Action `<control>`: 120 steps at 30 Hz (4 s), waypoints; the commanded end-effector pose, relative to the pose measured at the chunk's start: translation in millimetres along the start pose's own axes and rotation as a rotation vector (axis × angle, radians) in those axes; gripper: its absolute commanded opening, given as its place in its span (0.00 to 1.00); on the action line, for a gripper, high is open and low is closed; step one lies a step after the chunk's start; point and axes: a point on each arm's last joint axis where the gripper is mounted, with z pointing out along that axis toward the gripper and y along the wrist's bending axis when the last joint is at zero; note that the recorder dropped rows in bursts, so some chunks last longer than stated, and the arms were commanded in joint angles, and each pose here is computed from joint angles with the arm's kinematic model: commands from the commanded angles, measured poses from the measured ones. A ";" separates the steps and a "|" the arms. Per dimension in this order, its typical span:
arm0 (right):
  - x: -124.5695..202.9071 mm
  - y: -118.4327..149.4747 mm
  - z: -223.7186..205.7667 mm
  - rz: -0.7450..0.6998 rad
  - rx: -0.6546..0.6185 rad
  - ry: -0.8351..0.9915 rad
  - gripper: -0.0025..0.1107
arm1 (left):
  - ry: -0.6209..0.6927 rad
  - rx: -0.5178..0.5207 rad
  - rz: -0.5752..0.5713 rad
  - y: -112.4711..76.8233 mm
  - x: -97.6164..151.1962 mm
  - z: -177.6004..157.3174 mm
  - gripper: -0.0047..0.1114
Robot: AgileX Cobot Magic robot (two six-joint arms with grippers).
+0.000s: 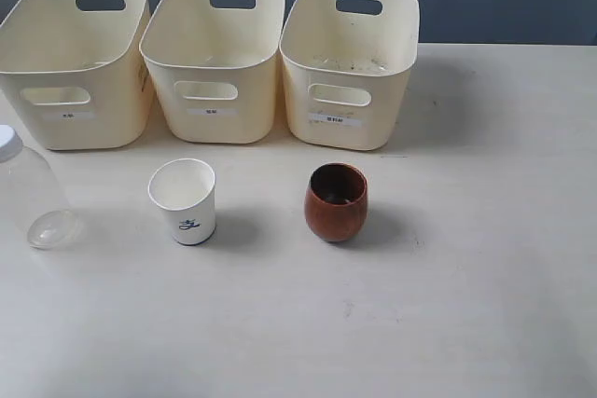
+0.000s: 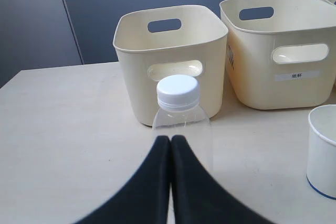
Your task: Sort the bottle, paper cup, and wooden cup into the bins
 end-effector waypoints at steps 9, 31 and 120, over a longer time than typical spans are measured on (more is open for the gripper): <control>1.5 0.2 0.0 -0.002 -0.001 -0.007 0.02 | -0.012 0.002 0.000 0.0 -1.5 0.1 0.04; -3.1 0.8 -0.1 0.208 -0.014 -0.057 0.02 | -0.012 0.002 0.000 0.0 -1.5 0.1 0.04; -105.4 240.6 186.7 -0.474 -1.204 0.404 0.12 | -0.012 0.002 0.000 0.0 -1.5 0.1 0.04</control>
